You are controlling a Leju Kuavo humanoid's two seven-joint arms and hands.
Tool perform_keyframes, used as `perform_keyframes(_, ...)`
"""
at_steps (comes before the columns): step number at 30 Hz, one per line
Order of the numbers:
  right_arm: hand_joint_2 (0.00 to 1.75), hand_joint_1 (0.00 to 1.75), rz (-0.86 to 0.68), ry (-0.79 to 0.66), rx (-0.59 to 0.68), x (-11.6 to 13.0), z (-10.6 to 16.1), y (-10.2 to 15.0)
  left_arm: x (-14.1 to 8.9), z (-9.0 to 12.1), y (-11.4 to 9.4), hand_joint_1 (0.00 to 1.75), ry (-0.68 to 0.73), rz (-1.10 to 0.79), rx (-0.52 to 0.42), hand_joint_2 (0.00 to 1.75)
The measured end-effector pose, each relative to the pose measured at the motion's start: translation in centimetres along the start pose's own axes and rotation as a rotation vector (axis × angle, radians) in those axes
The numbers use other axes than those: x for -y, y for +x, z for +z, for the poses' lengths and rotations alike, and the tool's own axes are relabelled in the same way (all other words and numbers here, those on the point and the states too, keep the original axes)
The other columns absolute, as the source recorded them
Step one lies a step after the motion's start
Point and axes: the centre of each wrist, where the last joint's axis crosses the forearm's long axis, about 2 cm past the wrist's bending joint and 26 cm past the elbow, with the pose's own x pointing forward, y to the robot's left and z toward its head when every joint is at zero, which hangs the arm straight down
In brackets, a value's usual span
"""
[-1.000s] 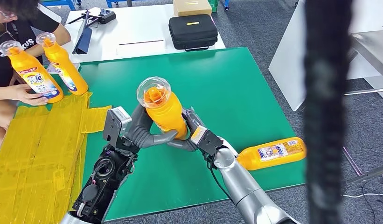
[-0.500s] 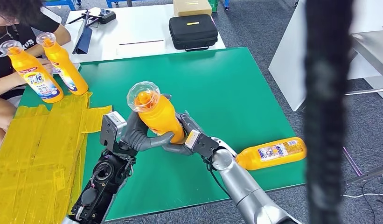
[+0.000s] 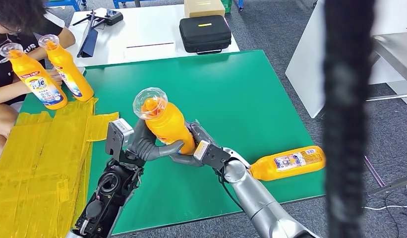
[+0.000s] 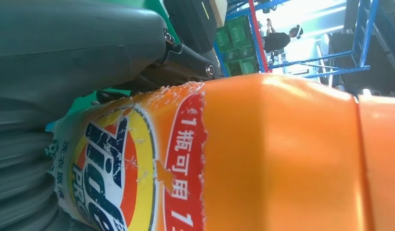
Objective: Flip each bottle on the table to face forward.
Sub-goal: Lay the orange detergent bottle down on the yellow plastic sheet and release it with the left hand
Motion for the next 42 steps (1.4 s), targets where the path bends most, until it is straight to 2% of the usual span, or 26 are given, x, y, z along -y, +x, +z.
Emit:
perform_keyframes(1, 1.75, 0.03, 0.008, -0.002, -0.005, 0.1, -0.1, 0.0, -0.1, 0.0, 0.0, 1.75, 0.009, -0.006, 0.000, 1.75)
perform_keyframes(2, 1.75, 0.00, 0.020, -0.007, -0.011, 0.1, -0.2, 0.1, -0.1, 0.0, 0.0, 1.75, 0.024, -0.020, 0.003, 1.75)
perform_keyframes(6, 1.75, 0.00, 0.084, -0.032, -0.039, 0.3, -0.5, 0.4, -0.7, 0.1, 0.6, 1.75, 0.153, -0.159, 0.037, 1.75)
perform_keyframes(9, 1.75, 0.00, 0.153, -0.062, -0.058, 0.7, -0.3, 0.7, -2.3, 0.3, 1.3, 1.75, 0.294, -0.291, 0.075, 1.75)
perform_keyframes(15, 1.75, 0.00, 0.209, -0.081, -0.056, 1.3, -0.2, 1.2, -3.6, 0.7, 1.8, 1.75, 0.374, -0.381, 0.094, 1.75)
perform_keyframes(17, 1.75, 0.00, 0.259, -0.098, -0.073, 1.4, 0.0, 1.4, -3.9, 0.8, 1.9, 1.75, 0.423, -0.492, 0.105, 1.75)
perform_keyframes(21, 1.75, 0.00, 0.426, -0.138, -0.127, 2.0, 0.4, 2.2, -4.9, 1.2, 2.4, 1.75, 0.550, -0.830, 0.123, 1.75)
perform_keyframes(25, 1.75, 0.00, 0.684, -0.163, -0.195, 3.1, 1.1, 3.8, -6.2, 1.8, 2.1, 1.75, 0.571, -1.285, 0.023, 1.75)
perform_keyframes(27, 1.75, 0.00, 0.756, -0.177, -0.205, 3.7, 1.6, 4.4, -6.8, 2.2, 1.7, 1.75, 0.567, -1.435, -0.027, 1.75)
perform_keyframes(31, 1.75, 0.00, 0.793, -0.199, -0.189, 4.3, 2.1, 5.4, -7.7, 2.7, 1.2, 1.75, 0.579, -1.466, -0.077, 1.75)
perform_keyframes(38, 1.75, 0.00, 0.815, -0.214, -0.174, 4.8, 2.5, 6.0, -8.2, 2.9, 0.8, 1.75, 0.579, -1.473, -0.108, 1.75)
perform_keyframes(40, 1.75, 0.00, 0.838, -0.215, -0.184, 4.9, 2.6, 6.1, -8.2, 2.9, 0.7, 1.75, 0.561, -1.512, -0.150, 1.75)
perform_keyframes(42, 1.75, 0.00, 0.880, -0.217, -0.207, 5.1, 2.9, 6.2, -8.5, 2.6, 0.5, 1.75, 0.537, -1.574, -0.243, 1.75)
